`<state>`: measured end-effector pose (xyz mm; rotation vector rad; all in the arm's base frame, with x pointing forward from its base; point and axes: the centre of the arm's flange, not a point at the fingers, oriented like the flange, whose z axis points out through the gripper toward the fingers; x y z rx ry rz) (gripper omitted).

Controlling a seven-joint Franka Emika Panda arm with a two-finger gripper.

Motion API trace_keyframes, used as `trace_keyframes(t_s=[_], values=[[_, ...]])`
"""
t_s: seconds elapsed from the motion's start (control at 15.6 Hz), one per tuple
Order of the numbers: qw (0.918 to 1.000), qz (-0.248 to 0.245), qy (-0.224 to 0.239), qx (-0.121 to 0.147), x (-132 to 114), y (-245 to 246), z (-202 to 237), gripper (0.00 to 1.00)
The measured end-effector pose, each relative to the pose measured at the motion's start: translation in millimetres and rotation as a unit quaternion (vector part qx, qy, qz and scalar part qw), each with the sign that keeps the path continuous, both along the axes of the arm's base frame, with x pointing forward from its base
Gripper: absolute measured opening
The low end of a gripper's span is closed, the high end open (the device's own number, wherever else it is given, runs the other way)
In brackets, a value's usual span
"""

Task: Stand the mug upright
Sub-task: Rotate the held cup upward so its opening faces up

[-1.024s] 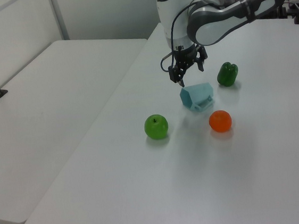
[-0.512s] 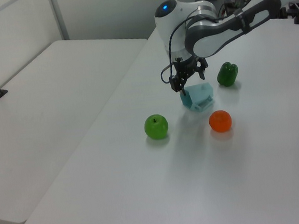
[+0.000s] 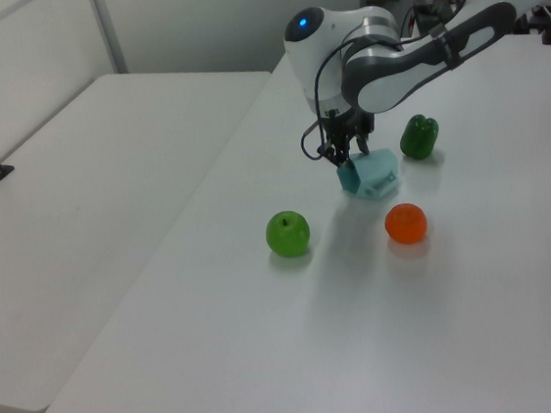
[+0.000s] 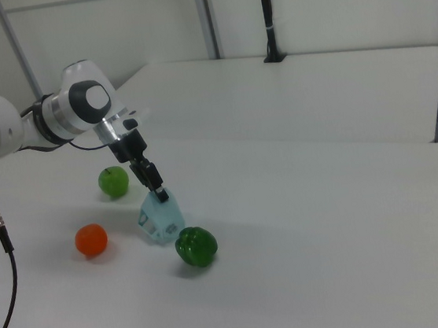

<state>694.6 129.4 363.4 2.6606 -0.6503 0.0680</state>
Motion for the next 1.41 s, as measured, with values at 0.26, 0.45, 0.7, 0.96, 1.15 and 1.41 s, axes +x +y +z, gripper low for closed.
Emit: trace_keyframes(t_s=[0.26,0.45,0.7,0.96,1.15,1.41], values=[[0.9997,0.022,0.010,0.001,0,-3,7,0.08],[0.9997,0.024,0.009,0.005,-1,-3,11,0.08],[0.9991,0.040,-0.005,0.010,1,-3,32,0.08],[0.9926,0.073,-0.090,0.035,6,-10,81,0.08],[0.9804,0.095,-0.161,0.063,-4,-17,83,0.08],[0.9682,0.096,-0.214,0.087,-16,-18,46,0.08]])
